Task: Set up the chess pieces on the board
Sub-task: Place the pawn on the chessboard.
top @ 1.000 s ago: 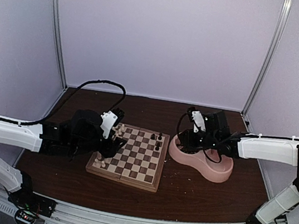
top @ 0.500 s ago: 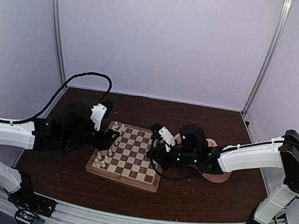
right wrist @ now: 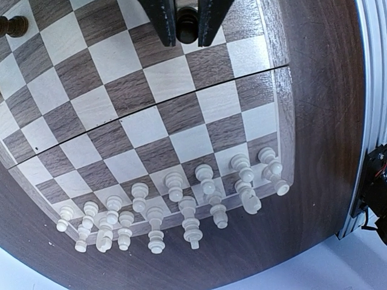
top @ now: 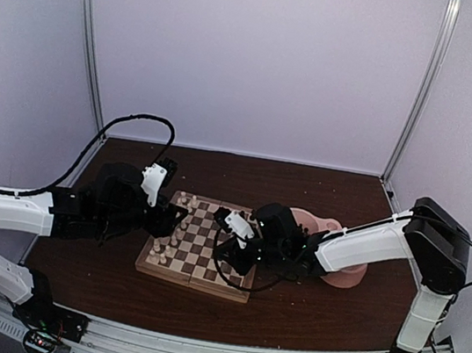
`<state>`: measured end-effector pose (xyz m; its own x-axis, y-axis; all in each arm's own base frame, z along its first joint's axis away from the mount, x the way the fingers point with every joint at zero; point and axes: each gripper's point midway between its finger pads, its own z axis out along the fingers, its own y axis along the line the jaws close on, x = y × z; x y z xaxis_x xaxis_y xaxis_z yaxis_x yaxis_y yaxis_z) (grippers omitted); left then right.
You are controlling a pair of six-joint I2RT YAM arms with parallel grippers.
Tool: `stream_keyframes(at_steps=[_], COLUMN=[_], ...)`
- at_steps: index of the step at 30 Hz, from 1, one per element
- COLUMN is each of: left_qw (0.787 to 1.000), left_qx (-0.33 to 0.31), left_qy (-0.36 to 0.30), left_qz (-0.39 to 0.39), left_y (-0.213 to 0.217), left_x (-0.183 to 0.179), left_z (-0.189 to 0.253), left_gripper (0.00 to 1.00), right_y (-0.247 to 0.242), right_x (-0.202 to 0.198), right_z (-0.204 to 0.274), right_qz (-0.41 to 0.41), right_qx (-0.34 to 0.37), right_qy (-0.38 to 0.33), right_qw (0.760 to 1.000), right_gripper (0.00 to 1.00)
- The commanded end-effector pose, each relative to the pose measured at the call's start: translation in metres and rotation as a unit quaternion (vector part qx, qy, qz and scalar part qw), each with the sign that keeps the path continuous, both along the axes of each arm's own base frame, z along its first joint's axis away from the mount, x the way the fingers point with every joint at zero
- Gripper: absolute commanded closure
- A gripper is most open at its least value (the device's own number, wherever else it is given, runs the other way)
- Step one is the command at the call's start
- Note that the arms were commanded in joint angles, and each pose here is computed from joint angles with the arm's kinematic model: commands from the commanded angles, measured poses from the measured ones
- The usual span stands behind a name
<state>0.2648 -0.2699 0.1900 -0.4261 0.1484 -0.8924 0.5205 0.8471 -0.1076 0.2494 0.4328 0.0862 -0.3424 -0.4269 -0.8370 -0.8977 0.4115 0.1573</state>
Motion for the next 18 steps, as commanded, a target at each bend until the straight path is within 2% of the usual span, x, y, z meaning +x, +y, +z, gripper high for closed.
stream_keyframes(at_steps=[1, 11, 18], left_qw=[1.0, 1.0, 0.999], left_qx=[-0.011, -0.005, 0.003], left_qy=[-0.002, 0.0, 0.012], left_qz=[-0.002, -0.01, -0.029], left_y=[-0.003, -0.005, -0.013], left_x=[0.002, 0.001, 0.0], left_z=[0.003, 0.001, -0.003], left_gripper=[0.38, 0.38, 0.38], right_y=[0.007, 0.004, -0.005], right_x=[0.005, 0.009, 0.007], right_z=[-0.004, -0.004, 0.03], right_qz=[-0.002, -0.009, -0.02], right_qx=[-0.017, -0.035, -0.01], right_qy=[-0.015, -0.034, -0.059], right_qw=[1.0, 0.999, 0.998], right_gripper=[0.86, 0.77, 0.61])
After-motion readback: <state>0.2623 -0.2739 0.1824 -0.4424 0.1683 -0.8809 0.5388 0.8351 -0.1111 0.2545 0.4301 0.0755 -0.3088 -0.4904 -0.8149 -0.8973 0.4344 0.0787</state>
